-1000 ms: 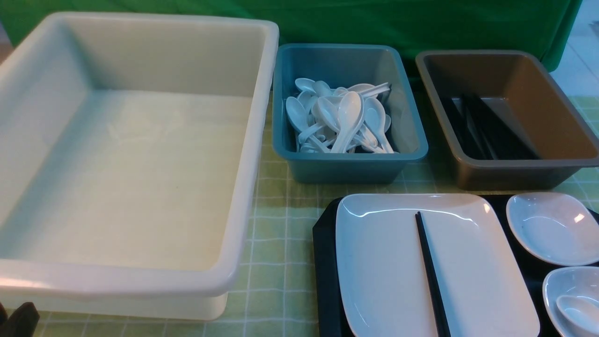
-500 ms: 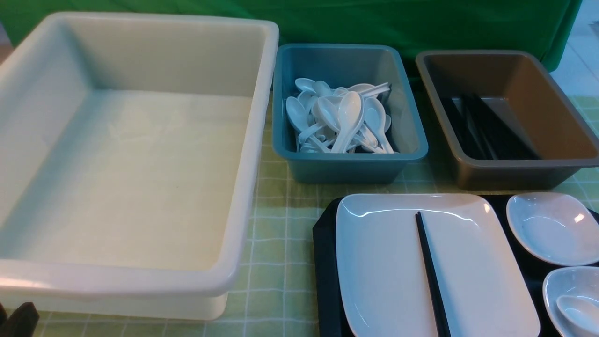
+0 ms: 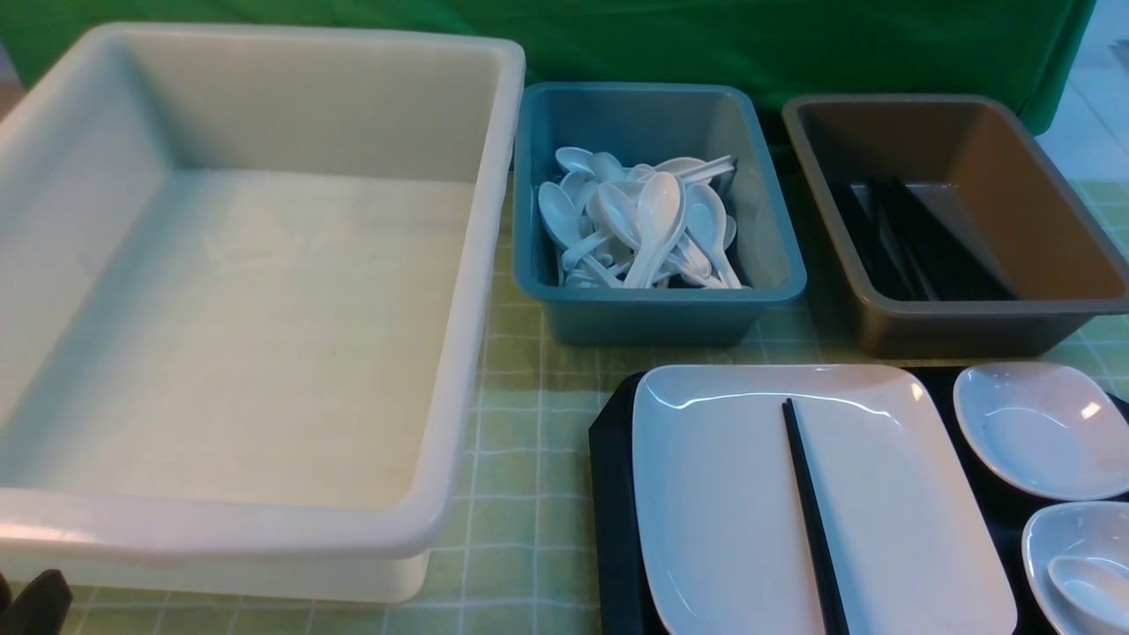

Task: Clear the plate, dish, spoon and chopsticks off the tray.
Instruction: Use the right arm to grab a soup spoon from the plate

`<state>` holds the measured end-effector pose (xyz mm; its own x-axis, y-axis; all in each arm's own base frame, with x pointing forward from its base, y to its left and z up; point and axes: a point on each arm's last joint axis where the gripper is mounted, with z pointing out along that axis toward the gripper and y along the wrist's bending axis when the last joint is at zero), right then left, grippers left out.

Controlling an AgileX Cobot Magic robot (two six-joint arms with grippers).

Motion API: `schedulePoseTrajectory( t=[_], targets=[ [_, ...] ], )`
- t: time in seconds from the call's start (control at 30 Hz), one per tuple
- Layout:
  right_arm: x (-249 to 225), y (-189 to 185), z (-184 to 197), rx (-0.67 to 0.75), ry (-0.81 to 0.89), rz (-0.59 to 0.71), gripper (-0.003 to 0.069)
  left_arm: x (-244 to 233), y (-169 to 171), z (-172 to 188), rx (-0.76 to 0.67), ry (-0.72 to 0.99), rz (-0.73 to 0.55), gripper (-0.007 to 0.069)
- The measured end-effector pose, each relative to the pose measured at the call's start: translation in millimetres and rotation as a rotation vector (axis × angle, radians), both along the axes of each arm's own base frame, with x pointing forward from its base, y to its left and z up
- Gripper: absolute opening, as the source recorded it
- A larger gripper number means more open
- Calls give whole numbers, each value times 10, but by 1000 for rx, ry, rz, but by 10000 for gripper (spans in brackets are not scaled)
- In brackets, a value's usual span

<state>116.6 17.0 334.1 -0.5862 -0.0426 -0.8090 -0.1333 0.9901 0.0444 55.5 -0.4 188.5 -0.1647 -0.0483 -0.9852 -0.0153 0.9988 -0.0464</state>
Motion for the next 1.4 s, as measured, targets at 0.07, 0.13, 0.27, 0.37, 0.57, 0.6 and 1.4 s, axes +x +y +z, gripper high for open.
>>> schedulePoseTrajectory(
  t=[0.07, 0.13, 0.27, 0.37, 0.57, 0.6, 1.4],
  targets=[
    [191, -42, -150, -124, 252, -4, 27, 0, 0, 0, 0, 0, 0, 223],
    [337, -81, -269, -208, 395, -11, 47, 0, 0, 0, 0, 0, 0, 223],
    [738, -93, -662, -321, 674, 18, 179, 0, 1, 1, 2, -1, 0, 223],
    [910, -78, -888, -346, 783, 44, 273, 0, 1, 1, 2, -1, 0, 223],
    [1136, -79, -1264, -422, 896, 121, 409, 0, 1, 1, 3, -1, 0, 223],
    [1143, -80, -1272, -426, 896, 125, 410, 0, 1, 1, 3, -1, 0, 223],
    [1414, -101, -1688, -567, 982, 299, 224, 0, 1, 1, 3, -2, 0, 223]
  ],
)
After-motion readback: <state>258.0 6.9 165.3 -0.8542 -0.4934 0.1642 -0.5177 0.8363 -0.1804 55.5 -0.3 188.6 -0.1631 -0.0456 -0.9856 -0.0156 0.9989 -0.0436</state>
